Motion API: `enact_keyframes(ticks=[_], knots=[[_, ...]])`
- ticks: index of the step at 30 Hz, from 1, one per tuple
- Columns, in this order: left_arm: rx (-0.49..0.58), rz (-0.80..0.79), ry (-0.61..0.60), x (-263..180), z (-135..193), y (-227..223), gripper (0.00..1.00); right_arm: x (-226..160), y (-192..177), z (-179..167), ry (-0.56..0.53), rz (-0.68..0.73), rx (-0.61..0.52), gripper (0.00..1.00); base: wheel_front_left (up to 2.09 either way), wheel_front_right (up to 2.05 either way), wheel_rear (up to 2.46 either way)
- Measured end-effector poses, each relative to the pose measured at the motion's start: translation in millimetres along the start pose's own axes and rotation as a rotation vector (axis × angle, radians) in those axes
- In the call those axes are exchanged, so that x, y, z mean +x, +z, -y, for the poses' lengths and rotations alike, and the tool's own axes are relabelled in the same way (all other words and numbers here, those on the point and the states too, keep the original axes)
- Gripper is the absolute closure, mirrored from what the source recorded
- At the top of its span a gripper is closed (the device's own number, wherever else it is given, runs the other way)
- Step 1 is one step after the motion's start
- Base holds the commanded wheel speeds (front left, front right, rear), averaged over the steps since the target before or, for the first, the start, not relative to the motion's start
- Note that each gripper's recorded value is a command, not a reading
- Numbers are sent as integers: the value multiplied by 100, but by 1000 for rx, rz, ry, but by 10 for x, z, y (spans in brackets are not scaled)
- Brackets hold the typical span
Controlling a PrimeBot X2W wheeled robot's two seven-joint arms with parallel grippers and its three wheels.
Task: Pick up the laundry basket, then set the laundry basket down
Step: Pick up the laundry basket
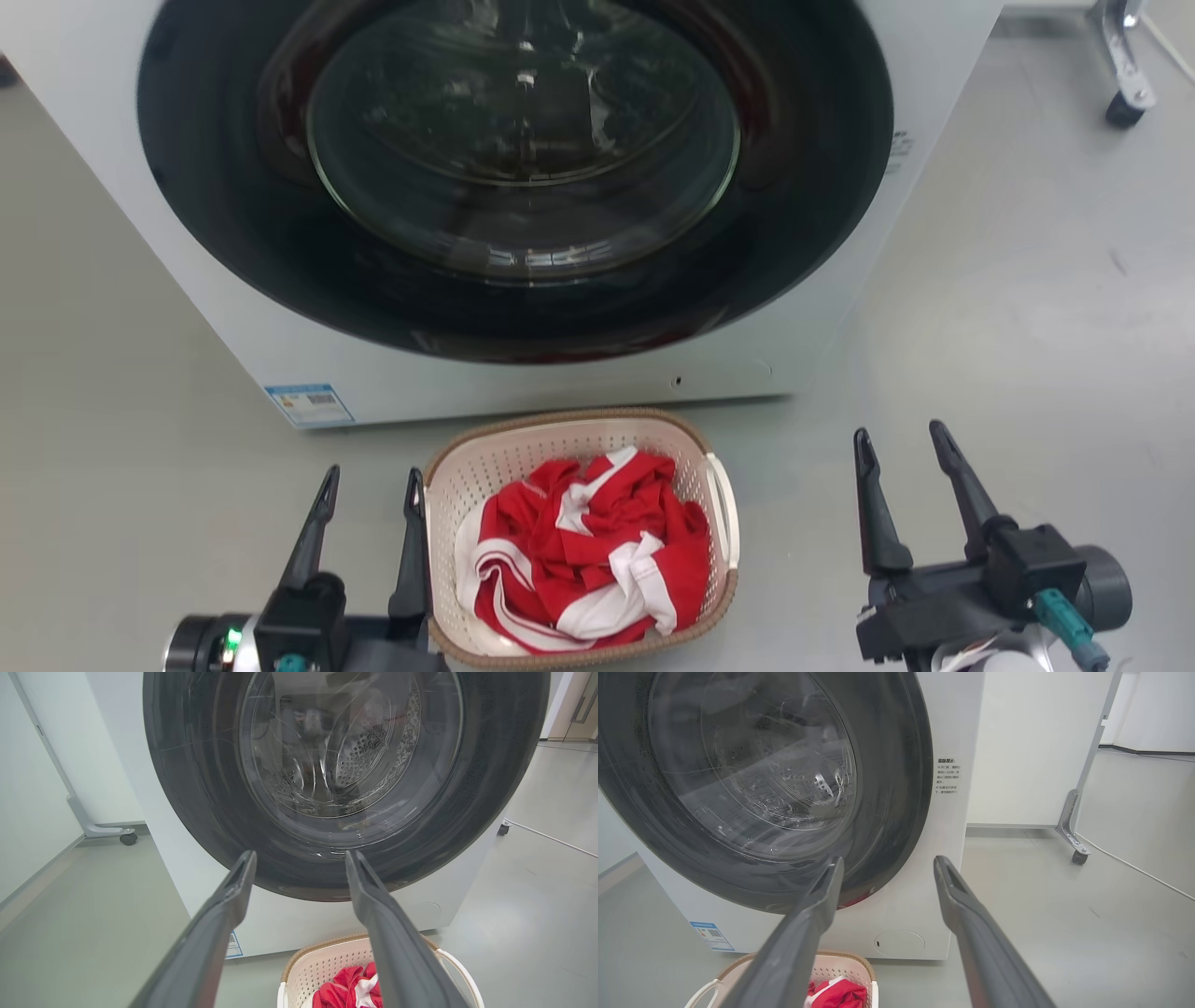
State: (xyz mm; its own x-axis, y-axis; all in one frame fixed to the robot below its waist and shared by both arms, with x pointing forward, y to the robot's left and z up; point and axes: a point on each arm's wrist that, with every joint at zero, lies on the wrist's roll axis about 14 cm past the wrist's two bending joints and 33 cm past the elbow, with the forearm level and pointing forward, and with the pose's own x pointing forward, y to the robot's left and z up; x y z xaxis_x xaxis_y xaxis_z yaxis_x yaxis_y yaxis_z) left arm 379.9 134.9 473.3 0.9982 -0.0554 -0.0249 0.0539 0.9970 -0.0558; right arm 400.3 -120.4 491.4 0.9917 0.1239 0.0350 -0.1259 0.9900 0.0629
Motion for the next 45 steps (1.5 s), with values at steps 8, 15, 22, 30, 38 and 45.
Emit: enact_keyframes(ticks=[8,15,22,30,38,45], knots=[[-9,-87,-9,383,-2,-342,0,346,-348,117,3,-81,-6,0,0,0,0],[-39,-184,23,609,-94,-727,0,570,-757,227,-5,-176,-14,0,0,0,0],[-44,-294,39,771,-162,-1158,0,804,-1161,217,13,-257,-3,0,0,0,0],[-61,-421,73,873,-256,-1666,0,999,-1660,99,64,-346,12,0,0,0,0],[-55,-547,89,869,-327,-2183,0,945,-2301,-19,109,-491,22,0,0,0,0],[-64,-655,73,747,-282,-2563,0,881,-2704,-41,117,-585,29,0,0,0,0]])
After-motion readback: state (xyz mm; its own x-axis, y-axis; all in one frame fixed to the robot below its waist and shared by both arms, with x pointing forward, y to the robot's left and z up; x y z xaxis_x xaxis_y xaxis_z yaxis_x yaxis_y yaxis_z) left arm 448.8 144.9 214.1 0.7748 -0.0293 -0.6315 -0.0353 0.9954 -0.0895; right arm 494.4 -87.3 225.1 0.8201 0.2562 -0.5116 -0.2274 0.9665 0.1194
